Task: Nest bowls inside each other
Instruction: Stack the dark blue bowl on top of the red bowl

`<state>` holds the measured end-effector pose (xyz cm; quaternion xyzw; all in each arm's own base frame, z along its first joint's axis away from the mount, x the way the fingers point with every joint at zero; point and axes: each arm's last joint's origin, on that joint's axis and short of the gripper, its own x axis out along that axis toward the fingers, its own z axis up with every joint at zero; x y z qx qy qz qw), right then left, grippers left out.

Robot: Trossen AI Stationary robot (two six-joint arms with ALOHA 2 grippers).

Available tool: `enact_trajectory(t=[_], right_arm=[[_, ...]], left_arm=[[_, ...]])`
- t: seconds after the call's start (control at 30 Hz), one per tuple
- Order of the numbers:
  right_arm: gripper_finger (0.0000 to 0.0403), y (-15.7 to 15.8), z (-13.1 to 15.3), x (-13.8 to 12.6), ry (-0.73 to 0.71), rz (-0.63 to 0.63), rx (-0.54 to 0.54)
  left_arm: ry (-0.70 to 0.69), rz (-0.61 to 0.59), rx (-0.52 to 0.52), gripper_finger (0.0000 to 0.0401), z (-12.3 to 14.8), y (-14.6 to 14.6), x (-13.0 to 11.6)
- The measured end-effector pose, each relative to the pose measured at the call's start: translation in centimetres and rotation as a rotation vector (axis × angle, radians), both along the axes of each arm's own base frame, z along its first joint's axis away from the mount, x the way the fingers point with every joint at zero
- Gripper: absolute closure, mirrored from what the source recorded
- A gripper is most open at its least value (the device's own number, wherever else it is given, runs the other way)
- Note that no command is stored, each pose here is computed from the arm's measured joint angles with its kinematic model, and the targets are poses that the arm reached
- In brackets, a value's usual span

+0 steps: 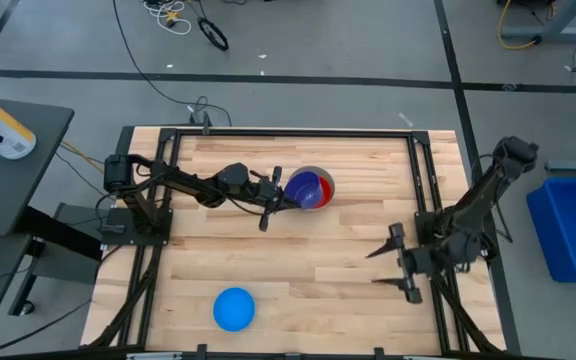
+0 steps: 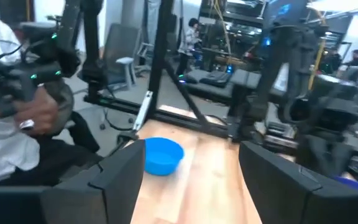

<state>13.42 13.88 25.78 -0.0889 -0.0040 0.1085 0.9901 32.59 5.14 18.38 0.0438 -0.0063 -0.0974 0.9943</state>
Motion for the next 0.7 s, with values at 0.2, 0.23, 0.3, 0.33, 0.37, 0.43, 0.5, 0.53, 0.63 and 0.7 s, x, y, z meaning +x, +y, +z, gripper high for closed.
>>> enact_trajectory(t=[0.2,0.23,0.3,0.33,0.37,0.43,0.5,0.53,0.63,0.7], right_arm=[[0.0129,-3.3,-0.9,-2.5,-0.052,-0.005,0.042],[0.0129,-3.8,-1.5,-2.9,-0.067,-0.005,0.053],[0.0129,-4.8,-3.0,-3.7,-0.099,-0.006,0.073],[0.0131,-5.2,-3.9,-4.1,-0.116,-0.007,0.082],[0.0133,-5.6,-4.7,-4.4,-0.136,-0.006,0.094],[0.0137,-6.3,-6.6,-5.0,-0.181,0.011,0.110],[0.0142,-6.4,-6.9,-5.2,-0.151,0.034,0.102],[0.0145,-6.5,-6.9,-5.2,-0.151,0.043,0.117],[0.0153,-6.6,-6.9,-5.4,-0.176,0.076,0.106],[0.0158,-6.6,-7.2,-5.4,-0.152,0.098,0.085]], left_arm=[[0.000,0.002,0.002,0.0396,0.0,0.0,0.0],[-0.001,0.002,0.002,0.0396,0.0,0.0,0.0],[0.000,0.002,0.003,0.0396,0.0,0.0,0.0],[0.000,0.002,0.003,0.0396,0.0,0.0,0.0],[0.000,0.002,0.003,0.0396,0.0,0.0,0.0],[0.001,0.003,0.003,0.0396,0.0,0.0,0.0],[0.003,0.003,0.002,0.0396,0.0,0.0,0.0],[0.002,0.003,0.003,0.0396,0.0,0.0,0.0],[0.006,0.004,0.003,0.0396,-0.1,0.0,0.0],[0.006,0.005,0.004,0.0396,-0.1,0.0,0.0]])
